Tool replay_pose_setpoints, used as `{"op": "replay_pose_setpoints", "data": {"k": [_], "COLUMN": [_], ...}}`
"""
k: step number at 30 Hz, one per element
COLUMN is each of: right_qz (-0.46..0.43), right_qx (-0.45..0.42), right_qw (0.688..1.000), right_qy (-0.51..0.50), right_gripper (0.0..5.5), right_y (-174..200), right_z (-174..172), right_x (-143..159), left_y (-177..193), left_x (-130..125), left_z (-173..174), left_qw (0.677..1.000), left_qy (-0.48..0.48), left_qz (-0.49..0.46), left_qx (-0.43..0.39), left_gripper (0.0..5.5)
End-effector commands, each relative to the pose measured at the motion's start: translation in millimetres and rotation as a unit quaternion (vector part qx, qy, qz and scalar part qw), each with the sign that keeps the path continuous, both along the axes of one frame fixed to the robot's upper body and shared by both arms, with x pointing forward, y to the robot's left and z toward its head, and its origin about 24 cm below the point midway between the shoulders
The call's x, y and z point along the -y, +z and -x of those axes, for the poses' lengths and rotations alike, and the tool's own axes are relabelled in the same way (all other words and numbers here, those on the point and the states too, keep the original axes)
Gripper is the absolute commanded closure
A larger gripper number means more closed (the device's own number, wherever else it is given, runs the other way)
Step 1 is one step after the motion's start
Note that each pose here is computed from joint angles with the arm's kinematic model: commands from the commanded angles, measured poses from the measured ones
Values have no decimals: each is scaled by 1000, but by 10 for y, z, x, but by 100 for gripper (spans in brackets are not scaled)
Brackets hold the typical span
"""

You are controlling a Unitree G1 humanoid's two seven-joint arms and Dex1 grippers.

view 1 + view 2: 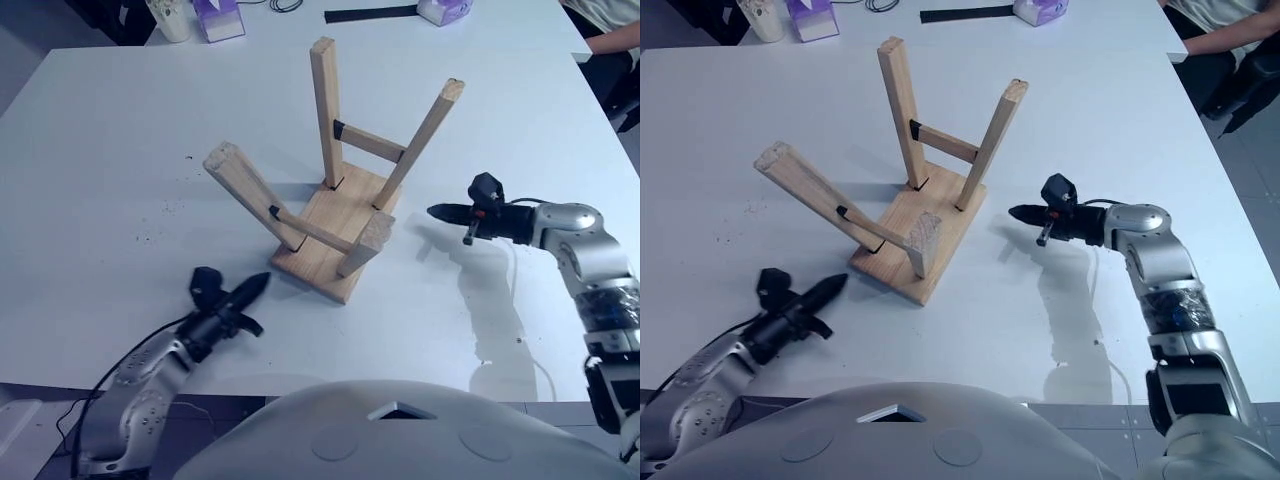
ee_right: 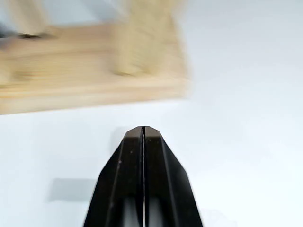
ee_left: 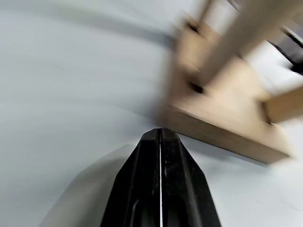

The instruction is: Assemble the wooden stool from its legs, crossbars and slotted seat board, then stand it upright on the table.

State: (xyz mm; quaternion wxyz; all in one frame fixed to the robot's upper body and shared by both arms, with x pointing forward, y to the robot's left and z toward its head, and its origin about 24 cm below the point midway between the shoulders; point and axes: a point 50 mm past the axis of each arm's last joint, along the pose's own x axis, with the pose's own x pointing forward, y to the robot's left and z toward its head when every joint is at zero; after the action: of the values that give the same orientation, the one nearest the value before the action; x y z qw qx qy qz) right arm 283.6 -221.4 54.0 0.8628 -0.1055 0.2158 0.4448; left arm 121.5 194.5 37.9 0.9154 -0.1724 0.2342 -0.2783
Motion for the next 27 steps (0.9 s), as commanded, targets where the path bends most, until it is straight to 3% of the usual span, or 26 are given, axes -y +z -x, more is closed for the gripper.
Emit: {"op": "replay_pose_setpoints", "data": {"k": [1, 5, 10, 16, 22, 27], "right_qz": [-2, -12, -23, -28, -3, -10], "right_qx": [59, 43, -38, -59, -59, -65], "right_qw": [997, 997, 999, 997, 993, 985], "right_qy": [-55, -70, -3, 43, 101, 157], "right_gripper": [550, 550, 550, 550, 550, 550], "right_y": [74, -66, -371, -443, -465, -380], "right_z": [-407, -590, -484, -373, -109, 296], "right_x": [-68, -240, -491, -508, -361, -420], "left_y": [-2, -115, -172, -147, -101, -127], "left_x": [111, 104, 56, 100, 130, -17], "left_z": [20, -61, -257, -447, -891, -794], "left_qw": [999, 995, 992, 993, 992, 993], "left_qy": [-42, -73, -91, -90, -59, -26], "left_qz": [-16, -57, -80, -78, -95, -106], "left_qx": [-9, -26, -18, 5, 57, 52], "left_gripper": [549, 549, 549, 549, 549, 549]}}
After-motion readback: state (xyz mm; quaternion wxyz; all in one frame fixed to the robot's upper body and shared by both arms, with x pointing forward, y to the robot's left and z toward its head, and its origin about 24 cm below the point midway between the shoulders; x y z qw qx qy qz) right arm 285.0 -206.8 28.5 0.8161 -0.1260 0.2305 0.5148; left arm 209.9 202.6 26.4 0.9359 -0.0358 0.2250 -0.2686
